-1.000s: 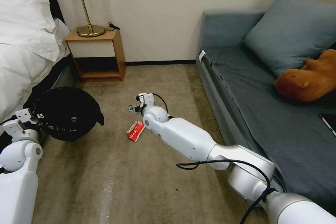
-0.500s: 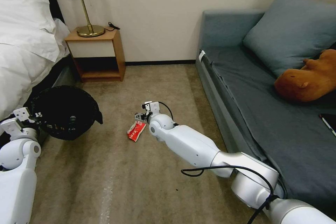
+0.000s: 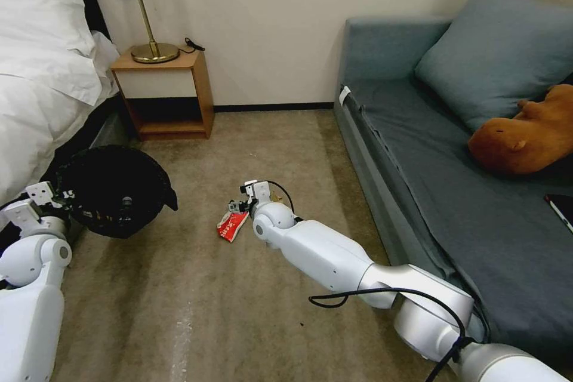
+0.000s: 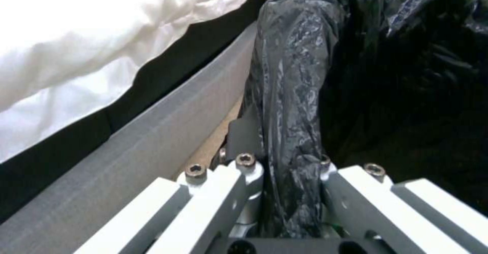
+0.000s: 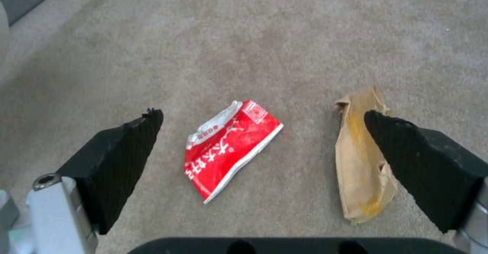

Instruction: Pick up the trash bin, then pick up the garbage on the floor and place it into the trash bin.

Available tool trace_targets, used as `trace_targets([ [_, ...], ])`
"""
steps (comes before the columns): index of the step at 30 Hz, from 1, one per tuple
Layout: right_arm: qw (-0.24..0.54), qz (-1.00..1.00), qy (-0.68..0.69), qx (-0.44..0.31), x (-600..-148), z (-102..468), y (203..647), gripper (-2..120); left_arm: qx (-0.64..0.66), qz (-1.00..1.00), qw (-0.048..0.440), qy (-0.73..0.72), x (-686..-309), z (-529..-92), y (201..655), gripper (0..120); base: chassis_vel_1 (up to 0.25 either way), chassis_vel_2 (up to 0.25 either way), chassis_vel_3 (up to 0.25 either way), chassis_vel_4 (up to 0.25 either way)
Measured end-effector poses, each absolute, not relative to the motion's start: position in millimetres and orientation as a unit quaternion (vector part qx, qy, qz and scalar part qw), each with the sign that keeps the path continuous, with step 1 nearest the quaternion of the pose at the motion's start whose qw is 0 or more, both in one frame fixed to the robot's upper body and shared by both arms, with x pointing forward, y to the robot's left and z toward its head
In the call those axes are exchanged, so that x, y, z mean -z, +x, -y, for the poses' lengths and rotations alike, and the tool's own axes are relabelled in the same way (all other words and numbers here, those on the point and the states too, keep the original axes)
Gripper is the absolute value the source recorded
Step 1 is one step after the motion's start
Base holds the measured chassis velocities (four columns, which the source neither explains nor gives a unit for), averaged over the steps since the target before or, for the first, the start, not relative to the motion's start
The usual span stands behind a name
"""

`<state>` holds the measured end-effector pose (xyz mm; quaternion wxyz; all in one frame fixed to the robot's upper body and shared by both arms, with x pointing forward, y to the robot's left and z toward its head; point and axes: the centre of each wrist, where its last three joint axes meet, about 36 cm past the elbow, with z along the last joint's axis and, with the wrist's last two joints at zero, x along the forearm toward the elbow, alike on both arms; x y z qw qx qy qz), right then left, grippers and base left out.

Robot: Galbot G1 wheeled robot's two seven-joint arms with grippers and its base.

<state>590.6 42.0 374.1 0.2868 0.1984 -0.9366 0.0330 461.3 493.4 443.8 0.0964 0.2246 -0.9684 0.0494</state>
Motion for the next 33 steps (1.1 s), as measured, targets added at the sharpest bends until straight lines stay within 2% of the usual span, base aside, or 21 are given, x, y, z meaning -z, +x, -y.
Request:
trace_targets([
  [33,0.286,0.934,0.209,-0.052,-356,-33,588,100,-0.051,0.97,0.099,0.216,-441,-485,483,3,-0.094,0.092,0.093,-0.094],
])
